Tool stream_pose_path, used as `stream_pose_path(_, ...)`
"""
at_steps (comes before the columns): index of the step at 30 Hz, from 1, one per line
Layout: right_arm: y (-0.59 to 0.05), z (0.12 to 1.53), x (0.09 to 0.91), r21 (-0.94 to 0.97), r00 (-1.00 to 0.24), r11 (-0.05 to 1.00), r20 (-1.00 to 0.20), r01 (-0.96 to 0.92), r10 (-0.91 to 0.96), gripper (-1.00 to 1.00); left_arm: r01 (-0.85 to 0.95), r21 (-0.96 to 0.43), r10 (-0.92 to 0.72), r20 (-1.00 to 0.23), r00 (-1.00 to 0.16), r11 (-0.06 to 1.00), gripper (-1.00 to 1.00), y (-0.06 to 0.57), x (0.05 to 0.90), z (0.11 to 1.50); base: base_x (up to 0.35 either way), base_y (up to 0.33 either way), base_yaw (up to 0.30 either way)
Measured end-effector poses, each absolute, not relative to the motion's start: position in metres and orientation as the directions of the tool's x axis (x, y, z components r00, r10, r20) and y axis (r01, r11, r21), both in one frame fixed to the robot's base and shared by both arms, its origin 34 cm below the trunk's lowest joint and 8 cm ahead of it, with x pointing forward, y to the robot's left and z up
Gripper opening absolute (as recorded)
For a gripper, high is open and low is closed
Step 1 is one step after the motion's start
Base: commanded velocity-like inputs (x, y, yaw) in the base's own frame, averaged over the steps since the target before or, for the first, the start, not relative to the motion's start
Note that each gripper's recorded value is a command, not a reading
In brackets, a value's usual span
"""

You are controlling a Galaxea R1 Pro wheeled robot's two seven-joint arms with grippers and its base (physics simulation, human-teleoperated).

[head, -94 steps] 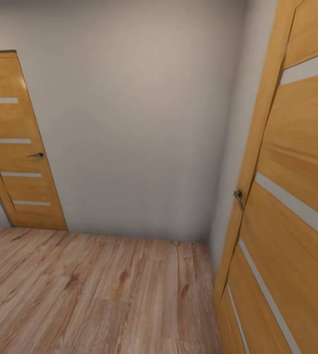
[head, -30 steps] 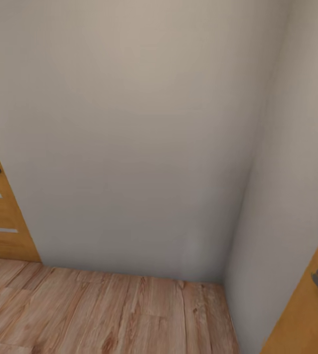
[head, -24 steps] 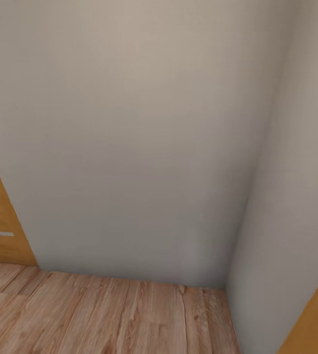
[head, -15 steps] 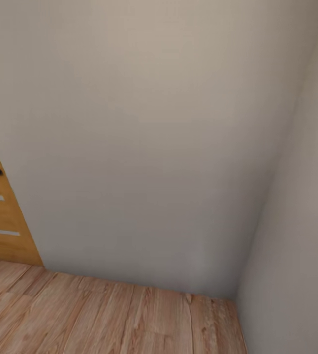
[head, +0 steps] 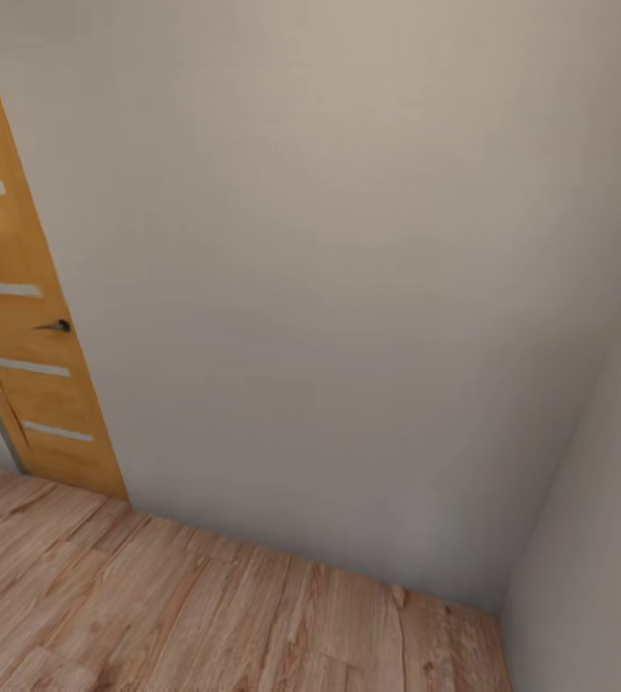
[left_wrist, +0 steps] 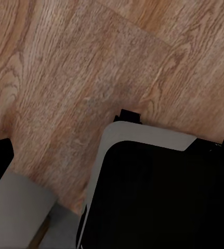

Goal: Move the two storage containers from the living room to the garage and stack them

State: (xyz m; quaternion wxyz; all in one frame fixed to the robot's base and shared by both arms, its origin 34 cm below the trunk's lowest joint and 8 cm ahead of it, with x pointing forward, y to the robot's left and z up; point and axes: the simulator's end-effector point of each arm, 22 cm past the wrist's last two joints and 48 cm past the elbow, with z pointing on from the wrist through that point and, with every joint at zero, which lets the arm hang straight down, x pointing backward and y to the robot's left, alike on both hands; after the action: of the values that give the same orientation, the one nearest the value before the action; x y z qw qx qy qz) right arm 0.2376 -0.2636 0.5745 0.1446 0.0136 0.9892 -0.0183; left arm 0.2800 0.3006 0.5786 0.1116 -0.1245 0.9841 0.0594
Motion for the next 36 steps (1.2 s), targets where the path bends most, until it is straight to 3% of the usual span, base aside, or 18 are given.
stream_pose_path(11,-0.2636,0.5751,0.2393,-0.032,-0.956,0.999,-0.291,0.032,0.022,1.0,-0.26,0.089,-0.233,-0.24,-0.943,0.962,1.0,0.3017,0.2816,0.5794,0.048,0.0,0.267)
stream_pose_path(36,-0.2638,0.5753,0.2396,-0.032,-0.956,0.999,-0.293,0.032,0.021,1.0,-0.261,0.089,-0.234,-0.241,-0.942,0.961,1.0,0.3018,0.2819,0.5796,0.242,0.0,0.267)
